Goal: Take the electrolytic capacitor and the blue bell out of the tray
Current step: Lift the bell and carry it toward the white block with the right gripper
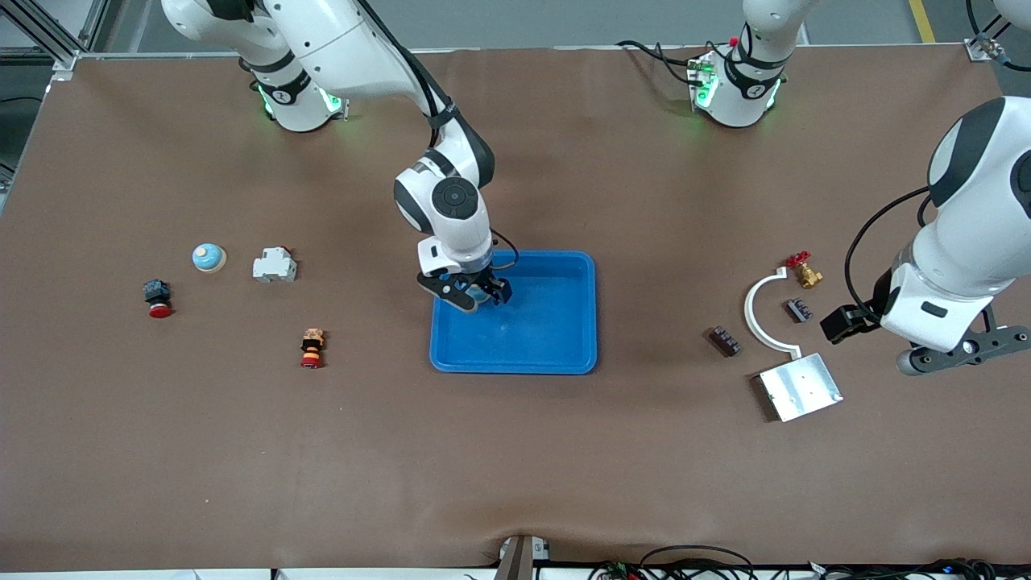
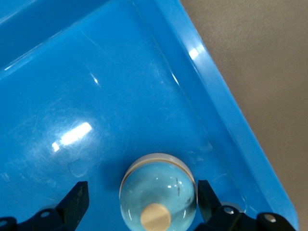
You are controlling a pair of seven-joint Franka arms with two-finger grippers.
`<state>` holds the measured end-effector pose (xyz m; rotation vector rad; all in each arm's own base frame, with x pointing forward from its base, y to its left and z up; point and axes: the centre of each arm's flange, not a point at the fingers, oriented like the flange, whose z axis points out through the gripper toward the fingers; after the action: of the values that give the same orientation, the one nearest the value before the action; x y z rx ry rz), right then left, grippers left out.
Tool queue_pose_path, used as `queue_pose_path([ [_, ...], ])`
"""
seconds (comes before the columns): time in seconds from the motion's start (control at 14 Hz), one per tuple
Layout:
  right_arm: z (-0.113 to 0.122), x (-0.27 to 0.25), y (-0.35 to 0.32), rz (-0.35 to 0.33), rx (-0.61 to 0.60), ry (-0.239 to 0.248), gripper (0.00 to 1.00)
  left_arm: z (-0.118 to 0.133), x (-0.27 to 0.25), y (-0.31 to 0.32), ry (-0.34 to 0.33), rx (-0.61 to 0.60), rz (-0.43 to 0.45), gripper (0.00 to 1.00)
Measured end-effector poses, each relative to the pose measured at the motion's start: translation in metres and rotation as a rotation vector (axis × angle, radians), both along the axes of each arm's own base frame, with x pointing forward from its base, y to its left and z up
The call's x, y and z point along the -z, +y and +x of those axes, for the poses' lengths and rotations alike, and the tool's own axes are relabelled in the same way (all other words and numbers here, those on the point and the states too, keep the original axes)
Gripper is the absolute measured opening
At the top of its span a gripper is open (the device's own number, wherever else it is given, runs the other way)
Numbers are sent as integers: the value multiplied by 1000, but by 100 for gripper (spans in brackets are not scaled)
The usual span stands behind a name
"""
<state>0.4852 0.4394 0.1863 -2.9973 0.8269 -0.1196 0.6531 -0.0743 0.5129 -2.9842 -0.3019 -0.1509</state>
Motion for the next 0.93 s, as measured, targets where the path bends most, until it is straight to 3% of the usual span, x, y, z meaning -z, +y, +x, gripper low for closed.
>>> queue_pose_path([
  [0.07, 0, 2, 0, -5, -4, -1, 100, 0, -1, -1, -1, 2, -1, 100],
  [0.14, 0, 3, 0, -8, -8, -1, 93, -1, -3, -5, -3, 8, -4, 100],
  [0.28, 0, 4, 0, -15, -15, -5, 68, -3, -6, -11, -8, 20, -8, 100],
  [0.71, 7, -4, 2, -12, -11, -15, 67, -9, -21, -22, -24, 24, -13, 100],
  [0.93, 30, -24, -8, -65, -13, 34, 67, -13, -20, -46, 4, 20, -42, 100],
])
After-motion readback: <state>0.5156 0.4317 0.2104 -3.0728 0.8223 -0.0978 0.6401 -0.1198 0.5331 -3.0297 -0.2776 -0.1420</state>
